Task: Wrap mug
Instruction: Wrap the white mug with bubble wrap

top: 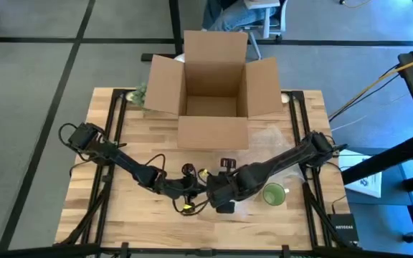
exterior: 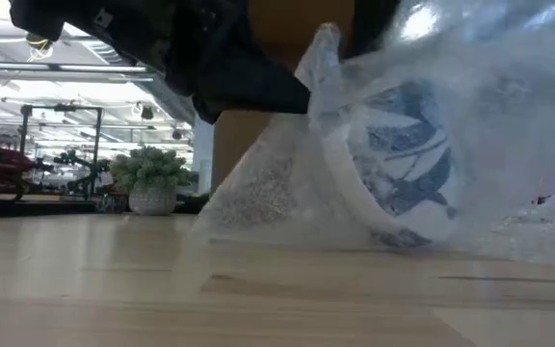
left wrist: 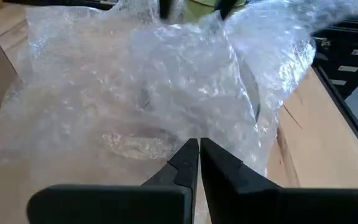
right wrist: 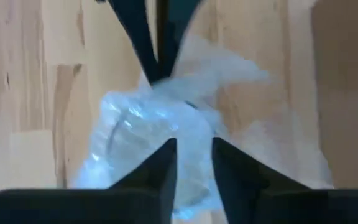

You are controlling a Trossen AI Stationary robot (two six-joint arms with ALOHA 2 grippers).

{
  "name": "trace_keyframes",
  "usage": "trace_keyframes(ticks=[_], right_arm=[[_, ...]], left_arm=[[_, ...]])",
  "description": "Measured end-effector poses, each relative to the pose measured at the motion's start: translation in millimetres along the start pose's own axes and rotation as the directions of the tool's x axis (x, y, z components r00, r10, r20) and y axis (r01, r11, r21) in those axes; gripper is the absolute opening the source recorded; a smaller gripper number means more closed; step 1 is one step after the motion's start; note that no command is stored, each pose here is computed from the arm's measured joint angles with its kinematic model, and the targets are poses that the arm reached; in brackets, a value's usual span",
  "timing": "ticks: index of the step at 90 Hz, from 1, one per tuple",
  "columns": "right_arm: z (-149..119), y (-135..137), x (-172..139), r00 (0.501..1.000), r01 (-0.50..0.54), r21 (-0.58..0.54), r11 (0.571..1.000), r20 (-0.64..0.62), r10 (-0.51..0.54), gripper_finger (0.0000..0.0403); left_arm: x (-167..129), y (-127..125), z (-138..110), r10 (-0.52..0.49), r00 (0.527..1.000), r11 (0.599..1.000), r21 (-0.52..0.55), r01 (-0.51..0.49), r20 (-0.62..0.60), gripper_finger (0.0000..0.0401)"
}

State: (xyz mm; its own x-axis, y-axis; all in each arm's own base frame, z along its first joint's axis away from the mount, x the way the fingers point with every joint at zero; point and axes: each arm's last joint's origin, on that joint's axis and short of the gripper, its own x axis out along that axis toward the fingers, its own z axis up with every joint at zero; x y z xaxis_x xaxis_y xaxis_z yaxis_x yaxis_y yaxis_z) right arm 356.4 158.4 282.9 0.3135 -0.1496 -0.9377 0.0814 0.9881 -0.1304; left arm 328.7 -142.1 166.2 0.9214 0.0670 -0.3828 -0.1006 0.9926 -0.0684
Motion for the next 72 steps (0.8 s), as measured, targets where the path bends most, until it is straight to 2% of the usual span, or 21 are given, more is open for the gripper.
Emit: trace_keyframes(ticks=[18, 36, 62, 72], right_arm=[[-17.2, -14.3, -29.7, 0.998, 0.027, 0.011, 1.000, -0.060, -0.027, 0.0163], [-29.2, -15.0, -37.9, 0.991, 0.069, 0.016, 0.998, -0.118, -0.066, 0.0174], [-71.7, -8.0, 5.0, 0.946, 0.159, -0.035, 0.987, -0.280, -0.163, 0.0170], [-87.2, -9.9, 21.2, 0.952, 0.156, -0.025, 0.987, -0.262, -0.157, 0.0170]], left_arm=[[-0.1, 0.0, 0.4, -0.001, 1.000, 1.000, -0.005, 0.001, 0.002, 0.0000], [-0.2, -0.1, 0.6, -0.001, 1.000, 1.000, -0.006, 0.001, 0.003, 0.0000], [-0.3, -0.5, 0.7, -0.002, 1.000, 1.000, -0.006, 0.002, 0.003, 0.0000], [-0.4, -0.5, 0.8, -0.002, 1.000, 1.000, -0.008, 0.002, 0.004, 0.0000]])
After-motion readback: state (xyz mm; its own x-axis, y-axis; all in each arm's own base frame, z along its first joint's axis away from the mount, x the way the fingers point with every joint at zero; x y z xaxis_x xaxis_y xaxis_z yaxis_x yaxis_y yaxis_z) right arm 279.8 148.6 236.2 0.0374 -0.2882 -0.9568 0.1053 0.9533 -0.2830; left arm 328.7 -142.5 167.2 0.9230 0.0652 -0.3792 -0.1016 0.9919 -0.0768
